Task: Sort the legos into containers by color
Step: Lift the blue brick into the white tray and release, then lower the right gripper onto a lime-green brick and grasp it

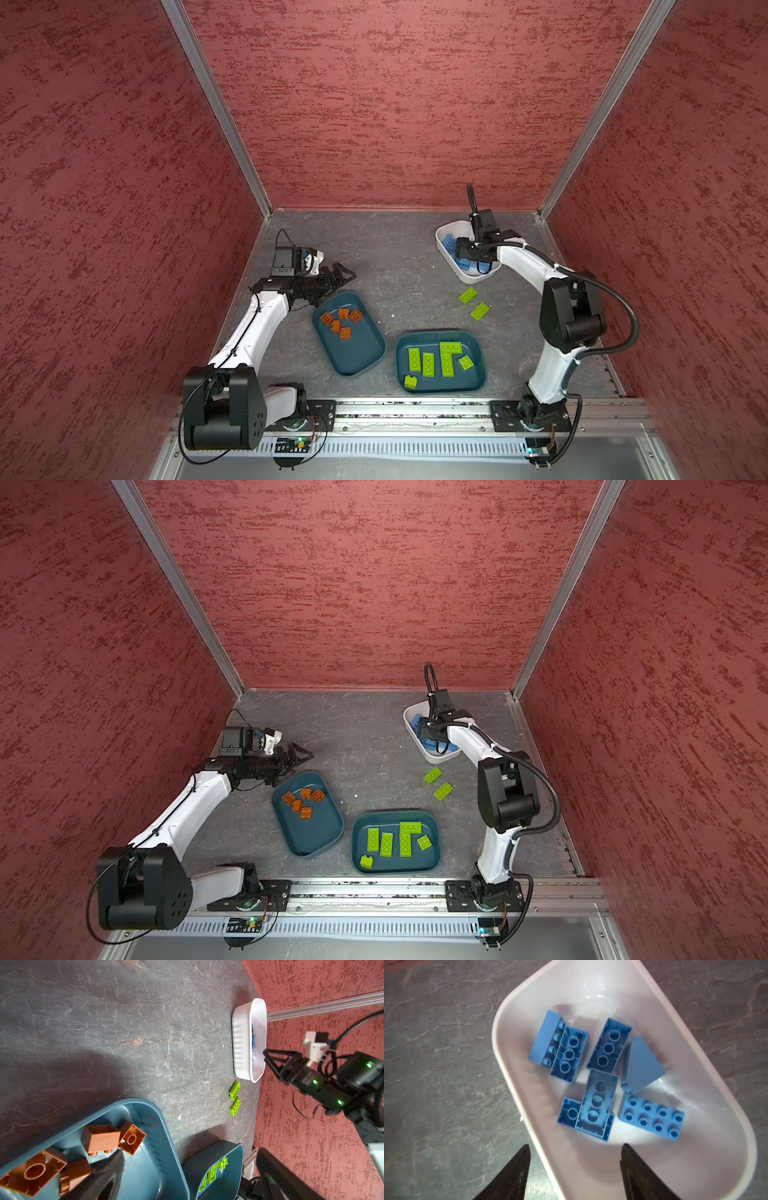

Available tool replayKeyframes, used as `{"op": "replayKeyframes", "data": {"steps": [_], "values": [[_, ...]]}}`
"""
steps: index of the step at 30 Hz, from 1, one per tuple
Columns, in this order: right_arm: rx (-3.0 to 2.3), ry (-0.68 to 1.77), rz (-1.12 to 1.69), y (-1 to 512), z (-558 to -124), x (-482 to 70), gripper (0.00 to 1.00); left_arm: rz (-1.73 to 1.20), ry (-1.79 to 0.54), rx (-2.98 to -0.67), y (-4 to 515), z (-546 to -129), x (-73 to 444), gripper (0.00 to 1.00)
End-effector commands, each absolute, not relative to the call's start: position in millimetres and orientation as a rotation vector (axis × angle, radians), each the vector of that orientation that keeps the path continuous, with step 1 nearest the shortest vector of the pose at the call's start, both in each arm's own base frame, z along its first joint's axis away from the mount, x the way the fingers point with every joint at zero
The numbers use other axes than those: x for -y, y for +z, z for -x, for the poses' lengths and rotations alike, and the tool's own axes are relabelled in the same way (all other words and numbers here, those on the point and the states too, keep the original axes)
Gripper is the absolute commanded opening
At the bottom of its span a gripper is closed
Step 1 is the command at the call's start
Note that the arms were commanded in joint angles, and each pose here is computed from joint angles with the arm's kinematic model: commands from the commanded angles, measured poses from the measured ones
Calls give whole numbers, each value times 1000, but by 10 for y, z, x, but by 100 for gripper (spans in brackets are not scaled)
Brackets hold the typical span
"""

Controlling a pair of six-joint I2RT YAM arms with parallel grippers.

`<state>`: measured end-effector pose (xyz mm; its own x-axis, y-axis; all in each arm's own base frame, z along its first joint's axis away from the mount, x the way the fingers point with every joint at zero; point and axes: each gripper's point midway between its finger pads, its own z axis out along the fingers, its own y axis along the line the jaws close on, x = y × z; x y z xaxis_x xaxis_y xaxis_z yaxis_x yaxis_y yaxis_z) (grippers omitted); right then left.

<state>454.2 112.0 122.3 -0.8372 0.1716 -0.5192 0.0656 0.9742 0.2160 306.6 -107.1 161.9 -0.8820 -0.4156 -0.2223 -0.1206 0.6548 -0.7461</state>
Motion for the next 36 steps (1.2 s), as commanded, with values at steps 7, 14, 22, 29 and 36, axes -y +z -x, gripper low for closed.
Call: {"op": "replayKeyframes", "data": {"steps": [7,14,22,29,36], "values": [[-2619,392,-396,1168,-3693,-1120,73,386,-1069,-2513,1642,-3138,1092,99],[-2602,419,-634,903,-3442,-1181,69,368,-1066,-2521,1624,-3156,1107,99],[-2552,204,-758,632,-3513,-1183,71,348,-1057,-2529,1613,-3146,1107,100],[-2551,84,-771,470,-3587,-1125,67,339,-1044,-2544,1571,-3120,1085,99],[-2544,-18,-744,388,-3675,-1054,62,341,-1049,-2545,1545,-3121,1088,99]]}}
